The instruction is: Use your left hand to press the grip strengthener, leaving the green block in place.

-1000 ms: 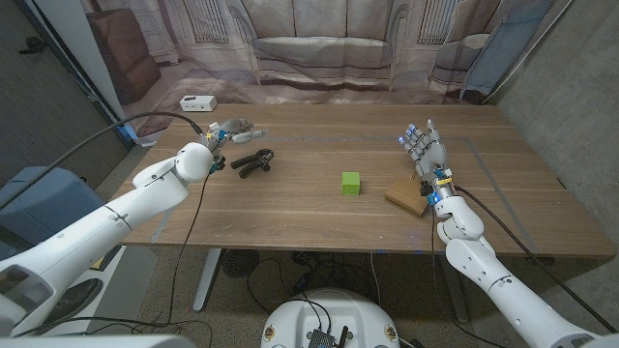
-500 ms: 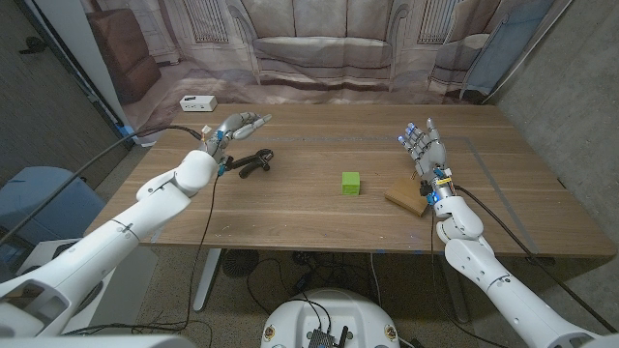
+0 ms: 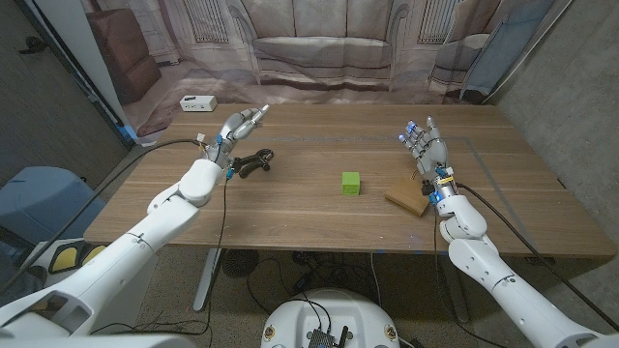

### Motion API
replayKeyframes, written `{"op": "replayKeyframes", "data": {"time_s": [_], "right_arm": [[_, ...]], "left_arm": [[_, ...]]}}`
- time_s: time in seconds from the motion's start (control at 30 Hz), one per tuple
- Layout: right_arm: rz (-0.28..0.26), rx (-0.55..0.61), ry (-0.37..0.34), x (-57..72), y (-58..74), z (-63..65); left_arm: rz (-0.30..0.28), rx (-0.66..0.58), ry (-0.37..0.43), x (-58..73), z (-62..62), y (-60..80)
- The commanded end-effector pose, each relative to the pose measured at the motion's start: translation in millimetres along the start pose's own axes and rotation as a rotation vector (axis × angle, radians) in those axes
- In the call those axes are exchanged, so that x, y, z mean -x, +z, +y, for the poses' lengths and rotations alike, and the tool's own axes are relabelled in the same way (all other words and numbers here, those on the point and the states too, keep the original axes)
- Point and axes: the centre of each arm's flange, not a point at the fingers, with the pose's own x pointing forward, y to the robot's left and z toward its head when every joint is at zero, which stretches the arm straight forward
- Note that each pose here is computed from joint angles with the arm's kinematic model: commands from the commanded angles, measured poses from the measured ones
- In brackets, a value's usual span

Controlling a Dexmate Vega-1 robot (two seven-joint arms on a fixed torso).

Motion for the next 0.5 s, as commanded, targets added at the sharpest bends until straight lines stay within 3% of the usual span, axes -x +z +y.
{"op": "replayKeyframes", "data": {"time_s": [0.03, 0.23, 0.5], "right_arm": [[0.022, 0.056, 0.032, -2.4, 17.1, -2.3], [0.026, 0.082, 0.046, -4.6, 25.8, -2.4], [0.068, 0.164, 0.092, -11.0, 28.9, -5.8]], "left_arm": [[-0.046, 0.199, -0.006, 2.6, -13.6, 4.1], [-0.041, 0.289, -0.042, -2.3, -22.8, 4.1], [-0.030, 0.318, -0.091, -3.7, -35.6, 6.0]]}}
